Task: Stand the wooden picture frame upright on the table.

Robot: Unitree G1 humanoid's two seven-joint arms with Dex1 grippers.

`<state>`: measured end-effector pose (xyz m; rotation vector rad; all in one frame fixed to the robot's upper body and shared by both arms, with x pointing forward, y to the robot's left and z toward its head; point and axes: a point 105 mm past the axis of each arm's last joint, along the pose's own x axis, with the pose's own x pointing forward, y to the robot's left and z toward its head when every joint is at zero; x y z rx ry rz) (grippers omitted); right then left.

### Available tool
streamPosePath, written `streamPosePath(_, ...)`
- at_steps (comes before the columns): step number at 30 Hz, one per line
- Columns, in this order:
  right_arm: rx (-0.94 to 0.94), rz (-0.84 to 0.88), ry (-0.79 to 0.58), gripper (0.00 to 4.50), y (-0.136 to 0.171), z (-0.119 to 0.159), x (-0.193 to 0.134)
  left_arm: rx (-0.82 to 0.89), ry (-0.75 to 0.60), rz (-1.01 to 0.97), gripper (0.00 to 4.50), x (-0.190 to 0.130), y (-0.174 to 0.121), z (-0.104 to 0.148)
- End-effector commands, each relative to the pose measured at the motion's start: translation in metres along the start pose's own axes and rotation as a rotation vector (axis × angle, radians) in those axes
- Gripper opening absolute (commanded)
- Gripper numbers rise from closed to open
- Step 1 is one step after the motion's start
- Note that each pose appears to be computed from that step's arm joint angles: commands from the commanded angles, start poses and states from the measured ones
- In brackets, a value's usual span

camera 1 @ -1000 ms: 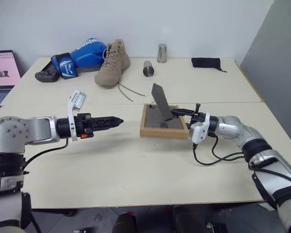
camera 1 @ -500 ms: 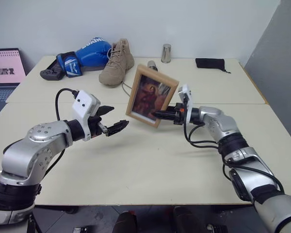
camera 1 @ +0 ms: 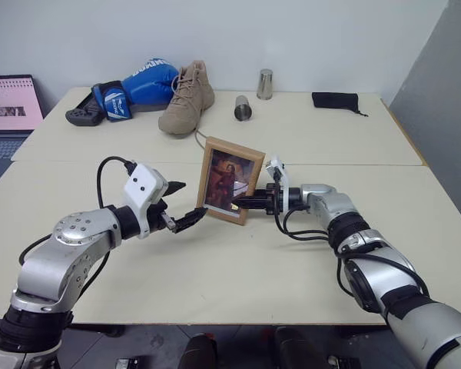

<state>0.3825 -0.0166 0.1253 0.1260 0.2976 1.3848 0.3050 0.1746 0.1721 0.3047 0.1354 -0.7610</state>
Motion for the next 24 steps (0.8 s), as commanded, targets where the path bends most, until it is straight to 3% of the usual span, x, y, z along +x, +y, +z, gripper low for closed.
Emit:
streamPosePath(1, -0.035, -0.001, -0.007, 2.46, -0.001, 0.008, 0.000, 0.040, -0.029, 0.012, 4.50, -0.004, 0.000, 0.012)
streamPosePath(9, -0.047, -0.013, 0.027, 4.44, -0.004, 0.001, -0.015, 0.035, -0.028, 0.029, 4.50, -0.003, 0.008, 0.012)
streamPosePath(14, -0.092, -0.055, 0.082, 4.47, -0.009, -0.009, -0.051, -0.012, -0.010, 0.068, 4.50, -0.008, 0.019, 0.007)
streamPosePath(18, -0.324, -0.159, 0.144, 4.47, 0.000, -0.006, -0.106, -0.132, -0.004, 0.124, 4.50, -0.018, 0.038, 0.000)
streamPosePath(24, -0.374, -0.223, 0.079, 4.47, 0.040, 0.015, -0.117, -0.171, -0.018, 0.160, 4.50, -0.023, 0.056, -0.003)
